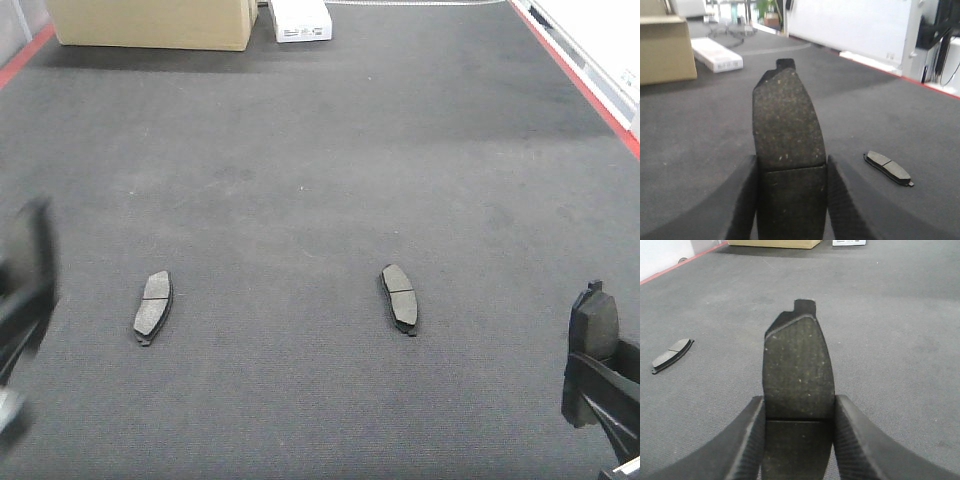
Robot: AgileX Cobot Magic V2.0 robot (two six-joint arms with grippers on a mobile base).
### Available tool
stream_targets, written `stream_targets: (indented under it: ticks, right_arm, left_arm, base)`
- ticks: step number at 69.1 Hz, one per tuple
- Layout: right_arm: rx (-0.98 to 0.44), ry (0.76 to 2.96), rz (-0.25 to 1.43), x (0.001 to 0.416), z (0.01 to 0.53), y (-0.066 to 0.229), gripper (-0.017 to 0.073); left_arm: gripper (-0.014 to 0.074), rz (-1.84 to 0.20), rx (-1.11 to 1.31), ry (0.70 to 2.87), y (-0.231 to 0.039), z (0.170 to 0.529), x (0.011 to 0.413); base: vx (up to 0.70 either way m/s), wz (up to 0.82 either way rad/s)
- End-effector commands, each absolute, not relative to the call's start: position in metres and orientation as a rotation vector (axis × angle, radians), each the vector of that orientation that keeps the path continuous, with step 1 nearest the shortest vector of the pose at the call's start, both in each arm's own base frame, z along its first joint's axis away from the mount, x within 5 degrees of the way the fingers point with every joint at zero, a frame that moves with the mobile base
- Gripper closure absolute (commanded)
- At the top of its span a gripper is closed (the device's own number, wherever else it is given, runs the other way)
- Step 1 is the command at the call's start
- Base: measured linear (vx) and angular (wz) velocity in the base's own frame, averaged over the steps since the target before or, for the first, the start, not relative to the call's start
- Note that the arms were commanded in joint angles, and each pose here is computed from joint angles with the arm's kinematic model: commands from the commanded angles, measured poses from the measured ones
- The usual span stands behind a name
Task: Move and align brake pads A on conveyor
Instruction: 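Lower the left gripper's brake pad onto the belt beside the placed pads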
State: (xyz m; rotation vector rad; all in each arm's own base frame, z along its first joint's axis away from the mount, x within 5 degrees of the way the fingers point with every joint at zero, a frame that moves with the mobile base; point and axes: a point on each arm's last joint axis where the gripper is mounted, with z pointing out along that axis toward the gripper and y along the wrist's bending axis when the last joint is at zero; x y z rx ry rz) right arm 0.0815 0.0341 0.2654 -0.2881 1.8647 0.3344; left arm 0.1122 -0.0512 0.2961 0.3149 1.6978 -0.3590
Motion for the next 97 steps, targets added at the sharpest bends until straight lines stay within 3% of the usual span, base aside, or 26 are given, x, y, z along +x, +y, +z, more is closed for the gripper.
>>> stream_targets:
  ticks: [1, 22, 40, 47, 70, 97]
  right_arm:
    - [-0.284, 1.742, 0.342, 0.084, 0.284, 0.035, 0.0533]
    - [-0.284, 1.742, 0.342, 0.084, 0.284, 0.035, 0.0533]
    - [-0.284, 1.743, 0.342, 0.084, 0.284, 0.035, 0.0533]
    - [-0.284, 1.743, 0.342, 0.084, 0.284, 0.035, 0.0533]
    - [-0.284, 1.743, 0.342, 0.084, 0.284, 0.035, 0.0533]
    - [-0.284, 1.743, 0.342, 0.084, 0.284, 0.035, 0.0533]
  left_arm:
    - [0.0447, -0.386, 0.298, 1.689, -0.066, 0.33, 0.142]
    - [0.0447, -0.365, 0.267, 2.114, -0.116, 0.324, 0.248]
    - [0.0441, -0.372, 0.391, 2.386, -0.178, 0.284, 0.297]
    - [0.0425, -0.359, 0.354, 2.487, -0.19, 0.269, 0.315]
    - [0.033, -0.398, 0.031, 2.555, -0.19, 0.231, 0.356]
    - [0.0327, -0.396, -0.102, 2.563, -0.18, 0.221, 0.364]
  base:
    - [0.0, 0.0]
    - [0.0, 0.0]
    - [0.0, 0.0]
    - [0.0, 0.0]
    - [0.0, 0.0]
    - [0.0, 0.0]
